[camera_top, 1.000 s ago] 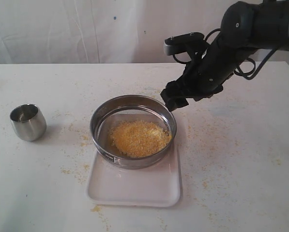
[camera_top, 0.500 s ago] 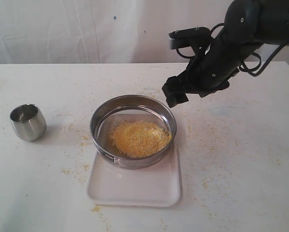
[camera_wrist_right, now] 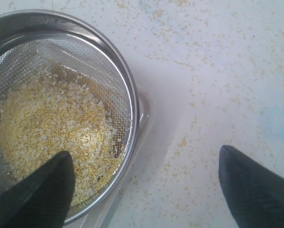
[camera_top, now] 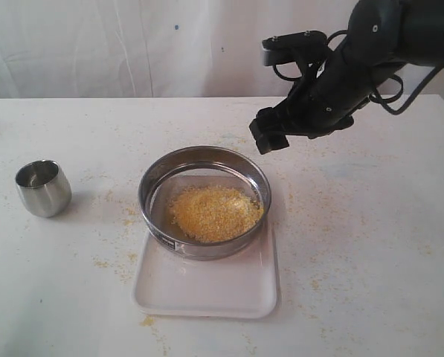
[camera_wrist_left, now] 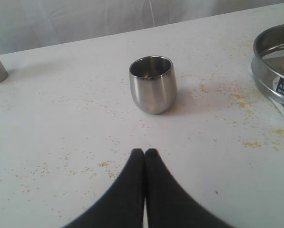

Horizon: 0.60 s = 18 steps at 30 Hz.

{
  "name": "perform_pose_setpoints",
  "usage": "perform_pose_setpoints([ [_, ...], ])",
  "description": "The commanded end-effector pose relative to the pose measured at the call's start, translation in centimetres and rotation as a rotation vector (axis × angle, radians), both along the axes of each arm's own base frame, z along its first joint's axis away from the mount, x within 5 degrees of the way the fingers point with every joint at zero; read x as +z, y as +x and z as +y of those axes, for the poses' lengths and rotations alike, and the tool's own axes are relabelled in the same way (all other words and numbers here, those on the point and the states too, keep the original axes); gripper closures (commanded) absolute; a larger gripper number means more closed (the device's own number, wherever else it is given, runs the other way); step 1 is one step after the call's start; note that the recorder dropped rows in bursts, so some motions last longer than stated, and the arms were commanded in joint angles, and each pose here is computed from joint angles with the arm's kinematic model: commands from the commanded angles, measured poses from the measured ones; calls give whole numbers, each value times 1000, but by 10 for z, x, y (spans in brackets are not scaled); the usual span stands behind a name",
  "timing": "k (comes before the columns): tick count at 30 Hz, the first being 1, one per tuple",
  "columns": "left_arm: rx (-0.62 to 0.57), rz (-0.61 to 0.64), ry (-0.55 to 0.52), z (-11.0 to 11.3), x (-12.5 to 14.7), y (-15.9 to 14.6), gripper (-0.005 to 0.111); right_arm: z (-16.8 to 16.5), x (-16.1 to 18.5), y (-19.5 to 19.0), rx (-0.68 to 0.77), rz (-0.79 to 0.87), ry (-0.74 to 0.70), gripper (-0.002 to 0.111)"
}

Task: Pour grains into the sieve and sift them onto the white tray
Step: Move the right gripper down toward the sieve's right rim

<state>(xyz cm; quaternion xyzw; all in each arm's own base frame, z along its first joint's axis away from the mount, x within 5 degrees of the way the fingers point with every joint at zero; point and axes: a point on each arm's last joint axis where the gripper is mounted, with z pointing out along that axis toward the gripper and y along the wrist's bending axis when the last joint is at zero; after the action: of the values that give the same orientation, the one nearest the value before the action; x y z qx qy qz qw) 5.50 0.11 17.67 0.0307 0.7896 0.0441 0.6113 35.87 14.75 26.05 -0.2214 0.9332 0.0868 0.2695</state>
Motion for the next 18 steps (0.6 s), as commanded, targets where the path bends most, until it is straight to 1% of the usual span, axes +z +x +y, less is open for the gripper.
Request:
perform_pose_setpoints([
  [1, 4, 0, -6, 0, -1, 0, 107, -9, 4, 10, -35, -2, 0, 31],
  [5, 4, 0, -6, 0, -1, 0, 107, -7, -2, 27, -35, 42, -14, 31],
  [15, 4, 0, -6, 0, -1, 0, 107, 8, 5, 64, -23, 18, 6, 31],
  [18, 4, 0, -6, 0, -1, 0, 107, 10, -2, 71, -18, 43, -3, 31],
])
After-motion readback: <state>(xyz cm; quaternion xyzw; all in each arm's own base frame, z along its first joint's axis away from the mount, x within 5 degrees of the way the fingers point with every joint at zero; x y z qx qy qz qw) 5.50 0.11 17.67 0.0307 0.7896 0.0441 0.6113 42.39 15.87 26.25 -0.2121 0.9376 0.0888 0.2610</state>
